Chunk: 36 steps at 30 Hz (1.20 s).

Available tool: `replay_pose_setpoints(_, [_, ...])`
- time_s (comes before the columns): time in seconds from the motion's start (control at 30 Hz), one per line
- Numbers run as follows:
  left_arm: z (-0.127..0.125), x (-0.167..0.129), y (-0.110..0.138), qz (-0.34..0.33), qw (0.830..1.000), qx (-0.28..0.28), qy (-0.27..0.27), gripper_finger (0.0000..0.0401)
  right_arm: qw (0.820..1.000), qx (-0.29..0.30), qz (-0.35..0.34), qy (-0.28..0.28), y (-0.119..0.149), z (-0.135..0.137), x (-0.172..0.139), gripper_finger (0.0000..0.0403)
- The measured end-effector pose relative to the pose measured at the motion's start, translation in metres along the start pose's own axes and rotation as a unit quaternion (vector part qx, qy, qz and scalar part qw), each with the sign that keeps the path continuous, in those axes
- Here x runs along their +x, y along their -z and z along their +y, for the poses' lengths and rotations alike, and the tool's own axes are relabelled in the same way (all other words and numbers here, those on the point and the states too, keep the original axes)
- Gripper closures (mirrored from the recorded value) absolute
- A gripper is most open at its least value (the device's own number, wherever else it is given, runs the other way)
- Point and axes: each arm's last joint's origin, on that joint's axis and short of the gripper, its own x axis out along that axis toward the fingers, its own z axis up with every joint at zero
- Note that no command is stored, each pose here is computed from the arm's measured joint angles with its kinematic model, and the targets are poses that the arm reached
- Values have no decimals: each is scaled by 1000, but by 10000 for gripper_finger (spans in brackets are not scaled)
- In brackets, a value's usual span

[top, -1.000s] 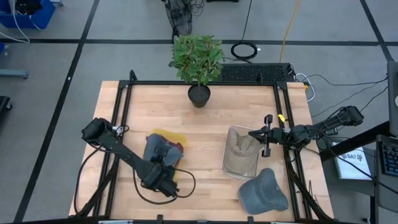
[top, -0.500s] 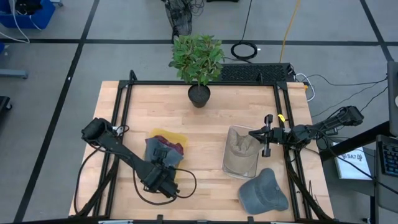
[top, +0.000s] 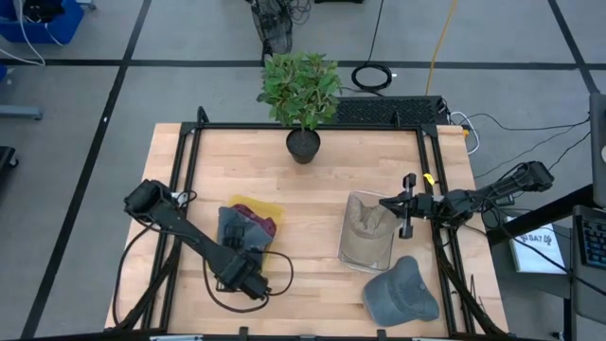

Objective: Pick & Place hat
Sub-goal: Put the left gray cap into the yellow bin, then put the gray cap into the yellow bin

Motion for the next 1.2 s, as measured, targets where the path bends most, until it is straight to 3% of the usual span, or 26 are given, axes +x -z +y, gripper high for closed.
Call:
replay_pose_setpoints(0.27, [7, -28, -1, -53, 998, -6, -17, 153, 1000, 1, -2, 0, 0, 0, 0, 403])
replay_pose_setpoints(0.4, [10, -49, 1, -111, 993, 22, -31, 148, 1000, 2, -3, 0, -1, 0, 0, 403])
replay_pose_setpoints(0.53, [25, -81, 23, -204, 977, 6, -68, 158, 1000, 2, -3, 0, -1, 0, 0, 403])
replay_pose_setpoints(0.7, [57, -109, 72, -331, 934, -94, -96, 192, 1000, 7, -18, -16, -3, 1, 0, 403])
replay_pose_setpoints(0.87, [79, -98, 110, -413, 886, -195, -87, 257, 996, 6, -46, -77, -7, 4, -1, 403])
replay_pose_setpoints(0.97, [78, -70, 122, -452, 864, -195, -102, 315, 994, -3, -53, -97, -8, 5, -1, 403])
replay_pose_setpoints(1.07, [74, -36, 126, -510, 833, -197, -88, 377, 994, 1, -54, -97, -8, 5, -1, 403])
replay_pose_setpoints(1.13, [68, -14, 121, -553, 809, -184, -77, 392, 994, -2, -60, -95, -9, 4, -1, 403])
replay_pose_setpoints(1.2, [63, 6, 117, -585, 798, -132, -63, 391, 994, -9, -62, -94, -10, 4, -1, 403])
